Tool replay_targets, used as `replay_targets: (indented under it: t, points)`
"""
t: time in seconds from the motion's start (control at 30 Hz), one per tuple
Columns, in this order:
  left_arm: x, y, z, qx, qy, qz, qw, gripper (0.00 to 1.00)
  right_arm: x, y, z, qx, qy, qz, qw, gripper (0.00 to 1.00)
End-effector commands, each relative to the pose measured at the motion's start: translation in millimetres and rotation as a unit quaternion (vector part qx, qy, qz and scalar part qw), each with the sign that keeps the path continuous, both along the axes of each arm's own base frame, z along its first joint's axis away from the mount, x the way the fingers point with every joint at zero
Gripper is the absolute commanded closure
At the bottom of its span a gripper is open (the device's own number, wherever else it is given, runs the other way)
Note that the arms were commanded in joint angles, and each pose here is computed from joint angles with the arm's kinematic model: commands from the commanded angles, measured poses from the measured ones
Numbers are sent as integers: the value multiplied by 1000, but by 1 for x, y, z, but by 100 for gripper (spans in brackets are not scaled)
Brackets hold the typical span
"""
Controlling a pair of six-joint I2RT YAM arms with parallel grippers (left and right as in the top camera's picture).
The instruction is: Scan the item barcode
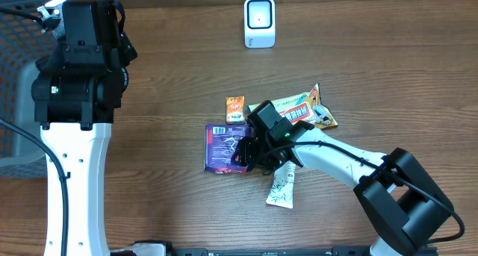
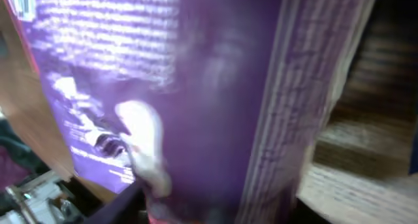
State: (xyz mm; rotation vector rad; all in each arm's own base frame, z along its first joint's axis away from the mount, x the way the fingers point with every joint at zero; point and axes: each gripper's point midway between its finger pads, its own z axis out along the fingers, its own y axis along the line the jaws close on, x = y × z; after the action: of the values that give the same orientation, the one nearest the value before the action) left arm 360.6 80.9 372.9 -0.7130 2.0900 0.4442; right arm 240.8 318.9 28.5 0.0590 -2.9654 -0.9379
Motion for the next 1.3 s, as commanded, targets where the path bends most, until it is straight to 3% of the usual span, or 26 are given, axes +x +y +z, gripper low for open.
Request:
replay_targets:
  t: [0.0,0.07,0.17,0.4,0.7,0.73,0.8,0.83,0.9,1.0,1.07,1.17,1.2,1.27]
  points:
    - [-2,5,4,5,-5,12,1000,0,-5,-1,-3,3,6,10,1000,67]
    - [-2,5,4,5,-5,12,1000,0,-5,-1,-2,5,0,19,1000,84]
    - [-2,5,4,5,-4,12,1000,0,-5,0,2,9,-13,33,999,95]
    - [-2,5,4,5,-5,12,1000,0,2,2,37,33,-76,58,995,96]
    - [-2,5,4,5,-5,12,1000,0,18,-28,75,-21,-172,33,984,96]
    - [-2,5,4,5,-5,12,1000,0,18,-28,78,-20,-178,35,983,94]
    - [-2,5,4,5,-5,12,1000,0,18,-28,77,-21,-176,34,984,72]
    - [-2,5,4,5,-5,12,1000,0,17,-30,76,-24,-172,34,984,68]
    - [-2,5,4,5,-5,12,1000,0,10,-35,71,-36,-146,20,988,67]
    - [-2,5,4,5,-4,12,1000,0,-6,-45,61,-60,-93,-2,994,75]
    - [-2,5,4,5,-5,12,1000,0,-11,-48,58,-73,-90,4,993,73]
    - [-2,5,4,4,-5,12,1000,0,-10,-46,58,-74,-98,4,992,40]
    - [-2,5,4,5,-4,12,1000,0,-9,-45,59,-72,-98,0,993,19]
    - [-2,5,3,5,-3,12,1000,0,-7,-45,57,-69,-88,-23,993,3]
